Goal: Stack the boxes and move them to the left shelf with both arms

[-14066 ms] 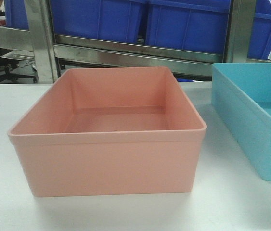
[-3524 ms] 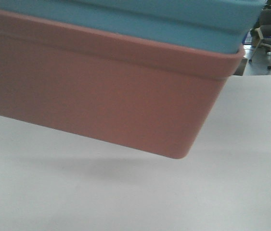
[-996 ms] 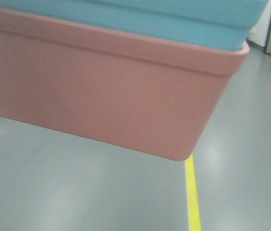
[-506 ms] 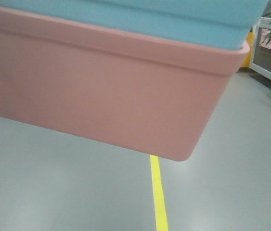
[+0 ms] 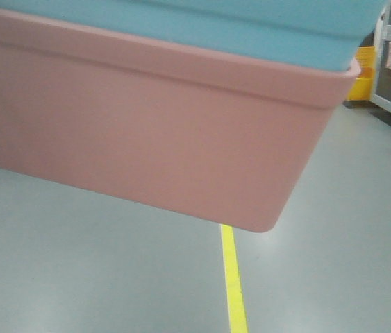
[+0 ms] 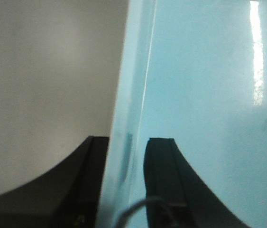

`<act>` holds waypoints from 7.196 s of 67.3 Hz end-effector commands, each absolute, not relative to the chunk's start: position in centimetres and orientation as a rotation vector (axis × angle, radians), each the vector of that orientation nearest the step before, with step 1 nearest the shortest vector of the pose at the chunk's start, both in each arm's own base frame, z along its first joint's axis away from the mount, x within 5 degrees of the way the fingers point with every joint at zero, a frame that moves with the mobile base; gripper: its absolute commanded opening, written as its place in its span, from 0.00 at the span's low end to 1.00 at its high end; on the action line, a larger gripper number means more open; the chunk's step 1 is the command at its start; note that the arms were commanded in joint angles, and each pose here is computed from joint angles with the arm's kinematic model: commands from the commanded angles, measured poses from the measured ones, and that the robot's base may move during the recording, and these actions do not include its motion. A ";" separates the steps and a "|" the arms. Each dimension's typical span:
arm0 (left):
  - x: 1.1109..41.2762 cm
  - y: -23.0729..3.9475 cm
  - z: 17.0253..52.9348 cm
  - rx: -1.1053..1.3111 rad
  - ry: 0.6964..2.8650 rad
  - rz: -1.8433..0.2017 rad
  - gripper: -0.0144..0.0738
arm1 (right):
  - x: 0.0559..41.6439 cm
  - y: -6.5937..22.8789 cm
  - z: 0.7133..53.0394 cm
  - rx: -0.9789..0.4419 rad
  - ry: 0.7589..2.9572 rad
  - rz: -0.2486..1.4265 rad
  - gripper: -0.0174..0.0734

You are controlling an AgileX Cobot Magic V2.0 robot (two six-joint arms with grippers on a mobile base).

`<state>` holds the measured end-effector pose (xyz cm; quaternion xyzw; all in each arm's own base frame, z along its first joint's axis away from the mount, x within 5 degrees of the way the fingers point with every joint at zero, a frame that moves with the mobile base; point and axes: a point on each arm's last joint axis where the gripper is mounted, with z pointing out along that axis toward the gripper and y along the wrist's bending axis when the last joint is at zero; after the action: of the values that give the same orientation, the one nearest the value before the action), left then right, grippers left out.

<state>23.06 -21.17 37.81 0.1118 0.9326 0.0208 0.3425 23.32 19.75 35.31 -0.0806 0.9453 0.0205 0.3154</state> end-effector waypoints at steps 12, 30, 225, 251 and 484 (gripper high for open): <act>21.2 -24.1 41.3 0.400 2.244 -0.382 0.15 | 23.2 22.2 39.4 -0.324 2.185 0.385 0.22; 21.2 -24.1 41.3 0.400 2.244 -0.382 0.15 | 23.2 22.2 39.4 -0.324 2.185 0.385 0.22; 22.1 -25.7 39.1 0.419 2.307 -0.356 0.15 | 22.6 20.6 38.0 -0.278 2.379 0.177 0.22; 22.1 -25.7 39.1 0.419 2.307 -0.356 0.15 | 22.6 20.5 38.0 -0.278 2.379 0.175 0.22; 22.2 -25.7 39.1 0.419 2.306 -0.354 0.15 | 22.5 20.4 37.9 -0.273 2.398 0.154 0.22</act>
<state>23.46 -23.71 35.39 0.1497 0.9400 0.0003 0.3067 22.80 18.31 35.05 -0.0669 0.9572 -0.0547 0.2762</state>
